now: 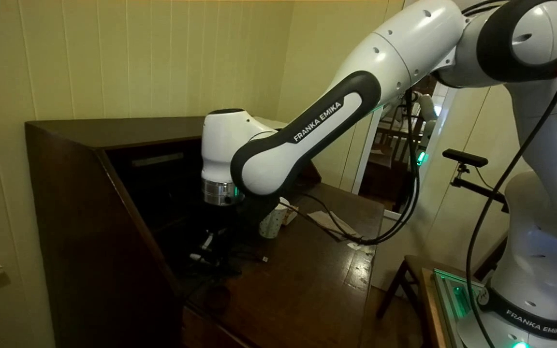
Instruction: Place the marker in the cup
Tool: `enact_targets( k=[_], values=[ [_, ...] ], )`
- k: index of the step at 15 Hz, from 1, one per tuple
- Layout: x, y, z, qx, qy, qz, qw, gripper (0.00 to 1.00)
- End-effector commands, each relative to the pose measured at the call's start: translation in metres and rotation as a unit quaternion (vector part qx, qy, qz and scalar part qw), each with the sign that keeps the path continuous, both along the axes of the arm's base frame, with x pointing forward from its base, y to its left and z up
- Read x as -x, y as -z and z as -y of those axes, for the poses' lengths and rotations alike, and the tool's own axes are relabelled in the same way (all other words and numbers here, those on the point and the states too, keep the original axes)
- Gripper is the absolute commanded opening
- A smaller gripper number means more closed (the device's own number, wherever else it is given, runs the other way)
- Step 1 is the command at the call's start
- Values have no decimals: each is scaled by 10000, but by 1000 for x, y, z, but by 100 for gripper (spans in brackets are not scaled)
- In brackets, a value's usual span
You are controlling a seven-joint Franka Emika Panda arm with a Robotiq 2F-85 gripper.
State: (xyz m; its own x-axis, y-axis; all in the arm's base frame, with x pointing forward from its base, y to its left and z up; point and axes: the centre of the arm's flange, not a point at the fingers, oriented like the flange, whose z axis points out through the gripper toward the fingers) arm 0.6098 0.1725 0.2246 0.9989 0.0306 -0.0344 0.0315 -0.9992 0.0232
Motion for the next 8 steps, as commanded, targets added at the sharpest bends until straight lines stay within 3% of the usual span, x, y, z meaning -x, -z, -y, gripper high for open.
enact_targets(
  k=[1, 3, 5, 8],
  values=[
    [53, -20, 16, -548, -651, -530, 9950, 5],
    [77, -22, 25, -841, -865, -949, 9882, 5],
    [99, -18, 41, -940, -222, -1325, 9865, 5],
    [121, -16, 59, -491, 629, -1442, 9863, 5]
  ],
)
